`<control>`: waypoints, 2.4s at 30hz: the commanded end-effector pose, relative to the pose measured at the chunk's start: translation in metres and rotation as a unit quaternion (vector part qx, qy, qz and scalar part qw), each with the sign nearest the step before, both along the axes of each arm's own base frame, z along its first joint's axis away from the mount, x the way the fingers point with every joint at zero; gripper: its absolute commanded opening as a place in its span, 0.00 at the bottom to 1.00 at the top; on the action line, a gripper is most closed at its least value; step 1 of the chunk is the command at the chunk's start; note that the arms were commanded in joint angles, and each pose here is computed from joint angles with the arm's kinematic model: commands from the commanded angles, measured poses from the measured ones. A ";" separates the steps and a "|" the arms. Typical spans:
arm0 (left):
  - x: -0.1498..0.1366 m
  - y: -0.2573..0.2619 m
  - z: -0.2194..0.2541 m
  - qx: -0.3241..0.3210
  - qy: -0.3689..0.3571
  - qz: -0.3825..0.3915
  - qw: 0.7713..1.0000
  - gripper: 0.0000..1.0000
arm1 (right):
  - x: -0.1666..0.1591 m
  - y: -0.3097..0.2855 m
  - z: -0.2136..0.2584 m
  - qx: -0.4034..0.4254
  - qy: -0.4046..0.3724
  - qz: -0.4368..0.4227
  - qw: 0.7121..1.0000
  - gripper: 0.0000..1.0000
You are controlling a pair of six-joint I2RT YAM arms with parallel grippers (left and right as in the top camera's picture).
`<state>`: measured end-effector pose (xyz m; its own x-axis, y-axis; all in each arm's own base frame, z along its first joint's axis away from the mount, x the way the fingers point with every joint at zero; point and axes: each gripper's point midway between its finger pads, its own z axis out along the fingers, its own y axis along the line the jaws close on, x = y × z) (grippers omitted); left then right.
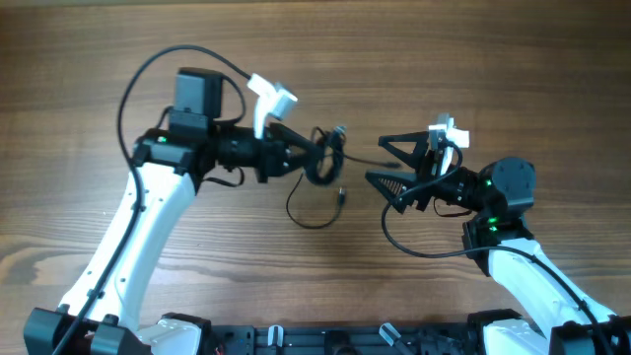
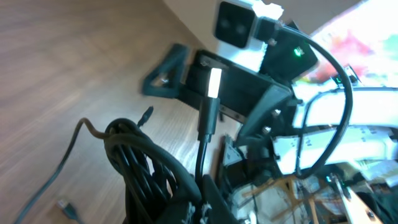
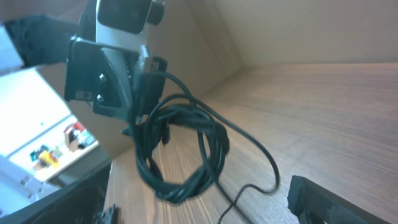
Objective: Untangle cables
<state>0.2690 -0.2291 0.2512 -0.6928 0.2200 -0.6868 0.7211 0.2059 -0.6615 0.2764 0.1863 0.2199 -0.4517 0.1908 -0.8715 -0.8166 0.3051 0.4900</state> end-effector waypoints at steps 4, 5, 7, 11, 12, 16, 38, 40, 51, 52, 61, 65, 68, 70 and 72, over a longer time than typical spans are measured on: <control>-0.047 -0.032 0.016 -0.027 -0.008 -0.092 0.995 0.04 | -0.028 0.007 0.002 -0.022 -0.067 0.082 0.994 0.95; -0.053 -0.034 0.017 -0.031 -0.002 -0.102 0.994 0.04 | -0.031 0.008 -0.001 -0.026 -0.070 0.090 0.993 0.93; -0.063 -0.039 0.022 -0.044 0.007 -0.123 0.991 0.04 | -0.033 0.008 -0.008 -0.032 -0.063 0.098 0.993 0.87; -0.067 -0.041 0.022 -0.044 0.022 -0.126 0.991 0.04 | -0.050 0.010 -0.007 -0.027 -0.065 0.146 0.987 0.43; -0.067 -0.041 0.022 -0.044 0.022 -0.126 0.991 0.04 | -0.051 0.011 -0.007 -0.026 -0.062 0.150 0.986 0.24; -0.058 -0.041 0.011 -0.010 0.017 -0.100 0.995 0.43 | -0.047 0.010 -0.007 -0.017 -0.021 0.139 0.990 0.04; 0.042 -0.050 -0.079 0.142 0.306 0.314 0.888 0.84 | 0.044 -0.036 -0.014 0.130 0.282 -0.143 0.940 0.04; 0.043 -0.061 -0.072 0.129 0.290 0.304 0.898 0.78 | 0.044 -0.037 -0.015 0.129 0.285 -0.144 0.939 0.04; 0.073 -0.026 -0.088 0.176 0.212 0.405 0.872 0.04 | 0.043 -0.036 -0.021 0.121 0.292 -0.142 0.938 0.19; 0.077 -0.023 -0.084 0.181 0.183 0.396 0.881 0.04 | 0.043 -0.036 -0.024 0.109 0.283 -0.144 0.942 0.40; 0.078 -0.002 -0.033 0.178 0.010 0.324 0.929 0.04 | 0.025 -0.020 -0.043 0.006 0.180 -0.097 0.979 1.00; 0.077 -0.006 -0.032 0.176 0.009 0.322 0.930 0.04 | 0.007 0.007 -0.040 -0.003 0.169 -0.045 0.985 0.92; 0.081 -0.003 -0.032 0.178 0.005 0.333 0.926 0.04 | -0.007 0.024 -0.039 -0.006 0.174 -0.008 0.985 0.80; 0.083 0.000 -0.032 0.183 0.001 0.342 0.922 0.04 | -0.017 0.031 -0.038 -0.005 0.179 0.019 0.984 0.73; 0.086 0.004 -0.033 0.190 -0.004 0.354 0.916 0.04 | -0.021 0.033 -0.038 0.003 0.204 0.030 0.979 0.70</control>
